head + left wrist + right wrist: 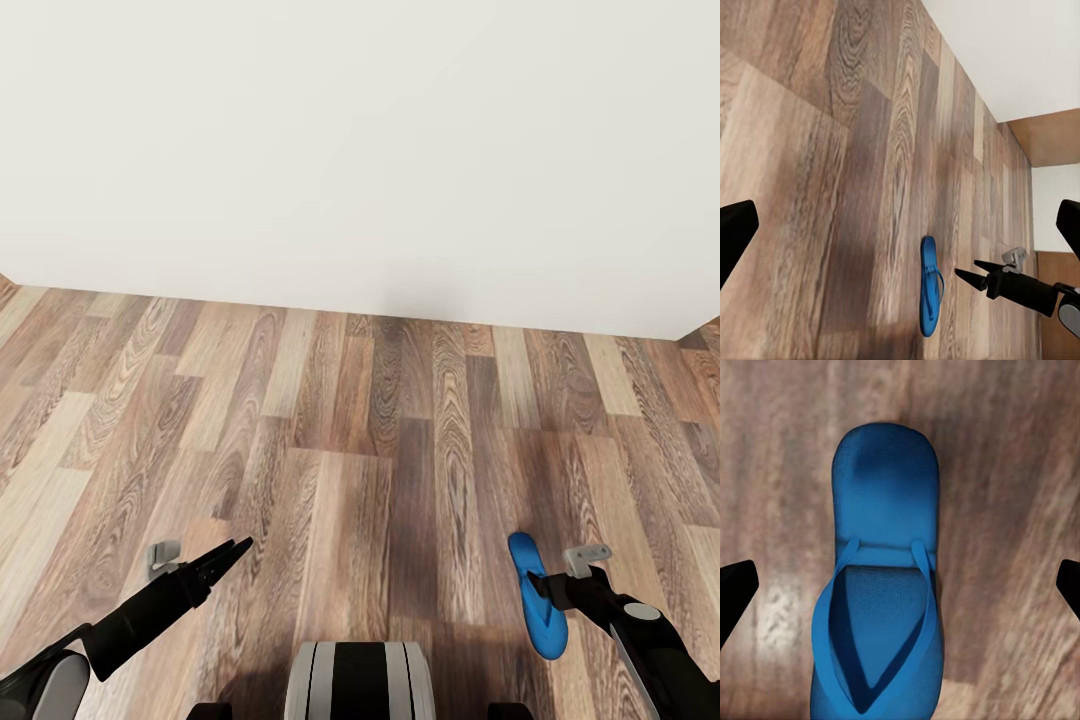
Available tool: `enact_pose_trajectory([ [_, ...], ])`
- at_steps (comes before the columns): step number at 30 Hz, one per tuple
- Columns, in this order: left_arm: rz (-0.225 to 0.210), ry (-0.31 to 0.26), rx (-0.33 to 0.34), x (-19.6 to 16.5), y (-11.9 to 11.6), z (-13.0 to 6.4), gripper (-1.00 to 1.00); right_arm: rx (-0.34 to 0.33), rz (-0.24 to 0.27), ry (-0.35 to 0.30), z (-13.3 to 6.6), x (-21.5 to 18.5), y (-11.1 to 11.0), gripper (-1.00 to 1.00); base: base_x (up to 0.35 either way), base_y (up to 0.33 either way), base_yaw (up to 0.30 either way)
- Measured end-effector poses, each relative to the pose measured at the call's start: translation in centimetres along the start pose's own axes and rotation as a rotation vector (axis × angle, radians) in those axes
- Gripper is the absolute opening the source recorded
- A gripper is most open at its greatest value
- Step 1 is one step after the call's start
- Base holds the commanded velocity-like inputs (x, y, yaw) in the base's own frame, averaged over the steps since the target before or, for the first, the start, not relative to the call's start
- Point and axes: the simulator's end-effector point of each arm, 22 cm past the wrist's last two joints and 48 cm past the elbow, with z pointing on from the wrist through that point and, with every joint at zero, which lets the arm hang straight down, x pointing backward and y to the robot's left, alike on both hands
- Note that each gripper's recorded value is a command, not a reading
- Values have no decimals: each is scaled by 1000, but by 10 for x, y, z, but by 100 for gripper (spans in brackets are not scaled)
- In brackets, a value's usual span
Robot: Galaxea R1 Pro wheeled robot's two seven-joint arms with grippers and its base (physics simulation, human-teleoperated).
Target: In the bedroom, move the book from the bed onto either nightstand, and place the two sandals side by side next to the bed.
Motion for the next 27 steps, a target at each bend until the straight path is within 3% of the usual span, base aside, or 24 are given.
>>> enact_pose_trajectory([
  [27,-75,62,-58,33,39,8,100,-16,-2,93,23,45,8,100,0,0,0],
])
